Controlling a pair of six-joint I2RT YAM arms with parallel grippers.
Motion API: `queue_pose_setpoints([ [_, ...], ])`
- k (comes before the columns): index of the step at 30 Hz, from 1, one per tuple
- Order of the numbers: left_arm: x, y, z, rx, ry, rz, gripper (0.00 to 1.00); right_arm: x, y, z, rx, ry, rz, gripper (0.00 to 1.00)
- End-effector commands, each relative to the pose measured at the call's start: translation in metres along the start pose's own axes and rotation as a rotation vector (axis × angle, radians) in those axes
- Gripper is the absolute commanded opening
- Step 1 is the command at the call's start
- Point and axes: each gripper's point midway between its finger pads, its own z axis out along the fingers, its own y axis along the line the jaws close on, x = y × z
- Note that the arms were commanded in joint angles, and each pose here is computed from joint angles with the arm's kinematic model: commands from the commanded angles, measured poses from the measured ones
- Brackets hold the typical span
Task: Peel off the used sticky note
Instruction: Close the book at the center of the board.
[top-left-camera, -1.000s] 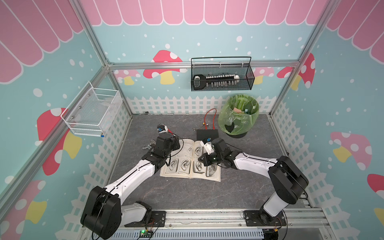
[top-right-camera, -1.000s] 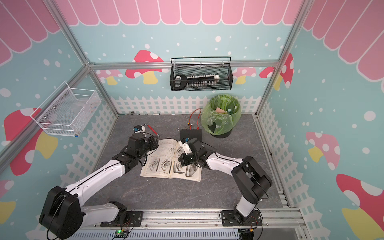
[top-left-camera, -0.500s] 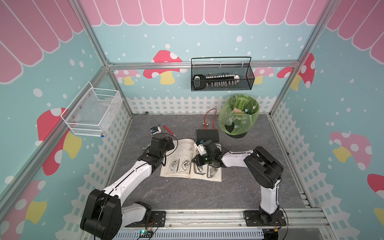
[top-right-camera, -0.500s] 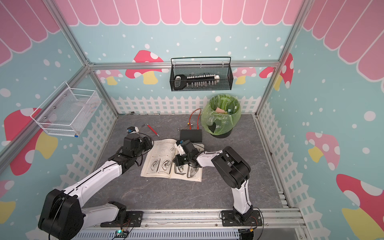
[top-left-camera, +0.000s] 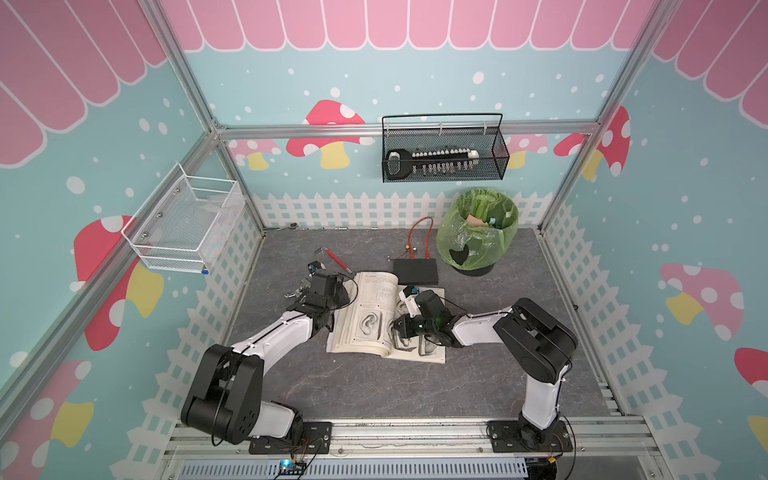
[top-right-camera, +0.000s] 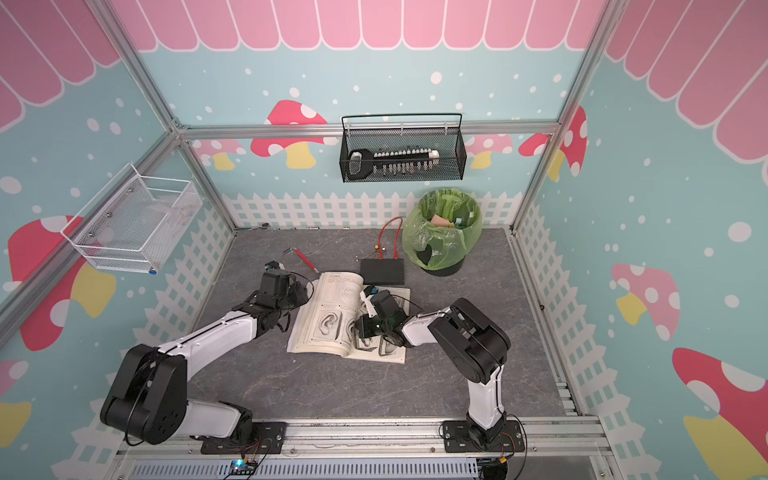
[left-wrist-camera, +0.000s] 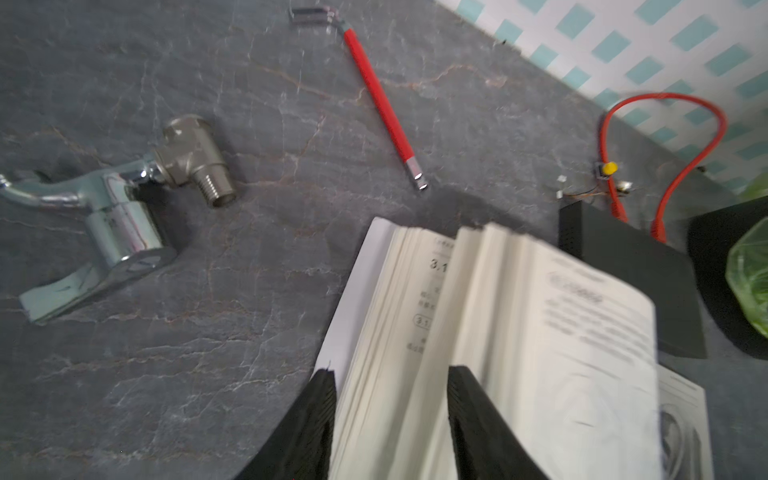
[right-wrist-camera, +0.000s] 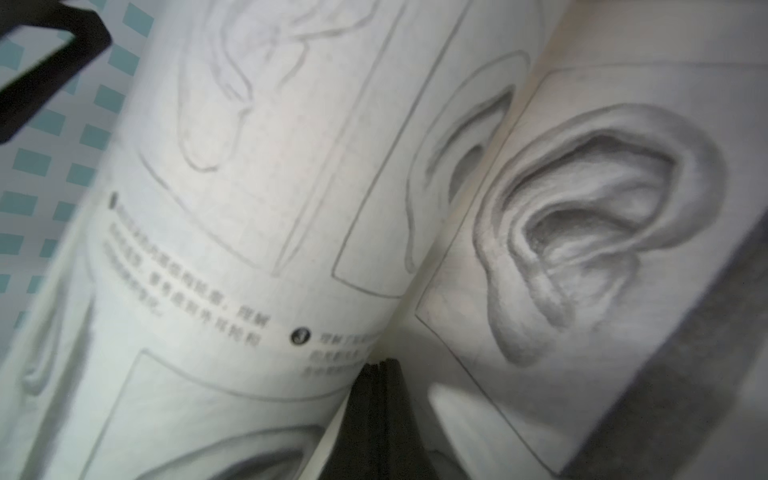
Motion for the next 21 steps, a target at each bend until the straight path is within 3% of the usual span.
queue_pose_setpoints([
  [1, 0.007, 0.004, 0.008, -0.02, 0.04, -0.019, 0.47, 0.081, -0.061, -0.002, 0.208, 0.216, 0.117, 0.0],
  [13, 0.035, 0.045, 0.042, -0.169, 0.146, -0.079, 0.44, 0.087, -0.065, -0.015, 0.231, 0.21, 0.127, 0.0],
  [17, 0.03, 0.059, 0.046, -0.22, 0.132, -0.096, 0.32, 0.083, -0.06, -0.021, 0.219, 0.191, 0.126, 0.0],
  [21, 0.027, 0.069, 0.046, -0.266, 0.13, -0.086, 0.04, 0.083, -0.06, -0.021, 0.215, 0.19, 0.127, 0.0],
])
